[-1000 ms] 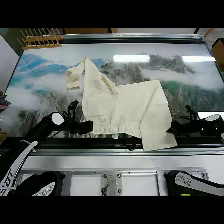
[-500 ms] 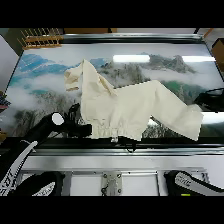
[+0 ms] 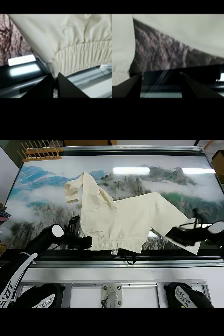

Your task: Fold the clothes and pants, and hang the long-sleeved shirts on hangers.

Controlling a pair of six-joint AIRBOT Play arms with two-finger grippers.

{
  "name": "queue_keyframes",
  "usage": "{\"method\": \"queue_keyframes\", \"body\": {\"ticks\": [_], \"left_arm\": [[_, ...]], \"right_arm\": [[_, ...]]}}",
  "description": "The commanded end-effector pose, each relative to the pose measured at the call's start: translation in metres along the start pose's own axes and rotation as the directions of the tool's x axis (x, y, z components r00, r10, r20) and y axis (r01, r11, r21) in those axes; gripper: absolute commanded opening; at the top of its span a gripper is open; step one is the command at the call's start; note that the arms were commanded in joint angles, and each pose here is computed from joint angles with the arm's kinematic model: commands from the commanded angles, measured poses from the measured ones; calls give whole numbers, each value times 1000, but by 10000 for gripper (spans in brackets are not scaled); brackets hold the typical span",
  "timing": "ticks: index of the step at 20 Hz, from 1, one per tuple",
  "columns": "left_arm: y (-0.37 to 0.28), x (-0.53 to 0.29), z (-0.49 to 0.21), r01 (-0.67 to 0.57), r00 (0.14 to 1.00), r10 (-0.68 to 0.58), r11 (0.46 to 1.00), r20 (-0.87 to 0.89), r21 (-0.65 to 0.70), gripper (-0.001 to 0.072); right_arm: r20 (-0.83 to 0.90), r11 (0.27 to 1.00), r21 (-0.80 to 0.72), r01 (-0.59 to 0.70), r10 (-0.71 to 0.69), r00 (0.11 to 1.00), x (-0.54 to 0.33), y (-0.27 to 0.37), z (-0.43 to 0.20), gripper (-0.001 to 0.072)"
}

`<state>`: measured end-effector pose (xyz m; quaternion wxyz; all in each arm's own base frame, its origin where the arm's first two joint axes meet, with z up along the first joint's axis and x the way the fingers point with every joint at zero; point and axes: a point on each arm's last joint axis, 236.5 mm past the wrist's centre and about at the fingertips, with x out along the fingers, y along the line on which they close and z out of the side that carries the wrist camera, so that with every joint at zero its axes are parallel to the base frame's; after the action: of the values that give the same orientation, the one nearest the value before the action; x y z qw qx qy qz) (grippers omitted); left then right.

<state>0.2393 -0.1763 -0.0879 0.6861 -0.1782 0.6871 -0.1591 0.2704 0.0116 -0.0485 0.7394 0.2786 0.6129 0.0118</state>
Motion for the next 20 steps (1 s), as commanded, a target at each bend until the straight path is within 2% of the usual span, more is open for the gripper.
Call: {"method": "queue_keyframes", "body": {"ticks": [1, 9, 15, 16, 17, 18, 20], "left_arm": [[0, 0, 1, 2, 1000, -2, 1000, 6, -2, 17], [0, 0, 1, 2, 1000, -2, 1000, 5, -2, 16], [0, 0, 1, 1, 1000, -1, 1000, 6, -1, 16], [0, 0, 1, 1, 1000, -1, 1000, 6, -1, 16], [0, 0, 1, 0, 1000, 0, 1000, 6, -1, 16], [0, 0, 1, 0, 1000, 0, 1000, 6, -1, 16], [0, -2, 4, 0, 1000, 0, 1000, 15, 0, 16]], "right_arm": [[-123, 996, 56, -75, 82, 989, 54, 18, -75, 491], [-87, 979, 44, -200, 203, 975, 104, 92, -90, 490], [-78, 977, 46, -210, 213, 974, 119, 106, -97, 481], [-75, 977, 45, -210, 213, 974, 119, 106, -96, 322], [-74, 977, 26, -213, 214, 974, 118, 107, -96, 94], [-73, 976, -6, -220, 219, 973, 117, 109, -95, 15], [-81, 970, -86, -227, 220, 972, 108, 117, -89, 14]]}}
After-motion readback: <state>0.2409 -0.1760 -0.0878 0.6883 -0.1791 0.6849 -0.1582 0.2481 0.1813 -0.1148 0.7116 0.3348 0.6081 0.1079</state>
